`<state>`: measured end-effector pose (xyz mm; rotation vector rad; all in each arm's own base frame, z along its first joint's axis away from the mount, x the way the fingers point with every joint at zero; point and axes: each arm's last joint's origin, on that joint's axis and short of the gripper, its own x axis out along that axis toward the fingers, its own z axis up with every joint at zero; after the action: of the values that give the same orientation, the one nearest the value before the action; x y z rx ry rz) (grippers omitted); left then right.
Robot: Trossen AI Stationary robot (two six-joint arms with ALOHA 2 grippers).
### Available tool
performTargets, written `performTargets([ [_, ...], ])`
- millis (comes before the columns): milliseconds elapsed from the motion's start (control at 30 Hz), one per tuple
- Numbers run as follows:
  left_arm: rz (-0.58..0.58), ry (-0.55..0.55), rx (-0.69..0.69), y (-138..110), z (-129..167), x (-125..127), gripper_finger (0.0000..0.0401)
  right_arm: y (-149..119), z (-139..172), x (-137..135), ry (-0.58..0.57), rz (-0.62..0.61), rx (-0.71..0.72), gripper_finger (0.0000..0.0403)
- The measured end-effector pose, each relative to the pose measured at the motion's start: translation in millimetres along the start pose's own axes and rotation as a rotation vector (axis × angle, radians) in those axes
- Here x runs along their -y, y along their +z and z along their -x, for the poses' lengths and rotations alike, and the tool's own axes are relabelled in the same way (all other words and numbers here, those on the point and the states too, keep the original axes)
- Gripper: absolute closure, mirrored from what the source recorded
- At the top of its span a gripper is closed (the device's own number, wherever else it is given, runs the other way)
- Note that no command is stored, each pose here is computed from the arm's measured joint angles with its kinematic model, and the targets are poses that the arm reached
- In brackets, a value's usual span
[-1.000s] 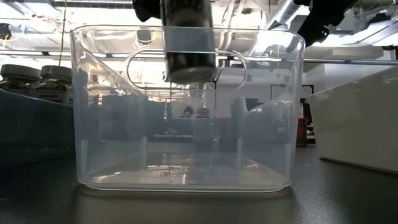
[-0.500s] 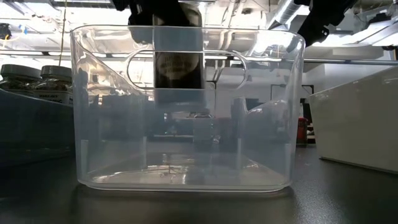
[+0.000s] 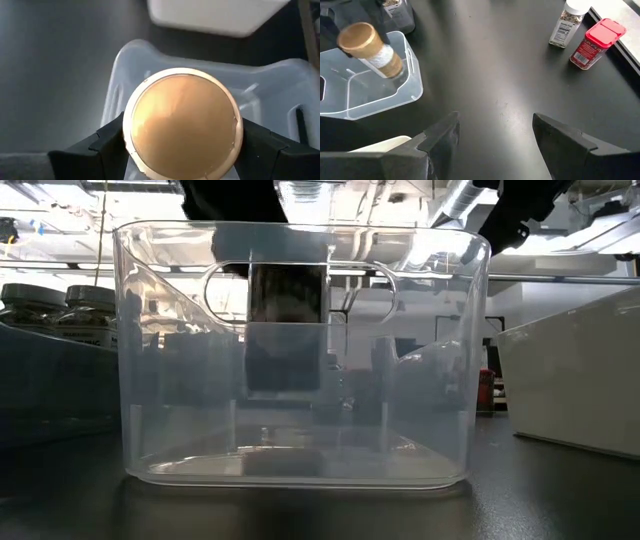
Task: Sort spices by type
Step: Put the middle golden seasoning bottle into the transparent bin
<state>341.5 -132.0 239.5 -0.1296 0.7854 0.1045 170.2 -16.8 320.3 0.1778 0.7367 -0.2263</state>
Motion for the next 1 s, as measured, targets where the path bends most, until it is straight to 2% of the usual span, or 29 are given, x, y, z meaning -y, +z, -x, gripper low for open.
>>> performTargets([
  [300,-0.003,0.052,-0.028,-7,-10,1,0.0132,1,-3,-1,0.0,0.002,-0.01,0.0127],
  [600,-0.016,0.053,-0.04,-8,-9,0,0.0132,2,-14,-2,-0.007,0.008,-0.053,0.0127],
  [700,-0.028,0.065,-0.075,-11,-9,-1,0.0132,2,-14,-2,-0.007,0.008,-0.052,0.0127],
  [1000,-0.03,0.051,-0.068,-10,-9,-2,0.0131,1,-12,-2,-0.006,0.007,-0.045,0.0127],
])
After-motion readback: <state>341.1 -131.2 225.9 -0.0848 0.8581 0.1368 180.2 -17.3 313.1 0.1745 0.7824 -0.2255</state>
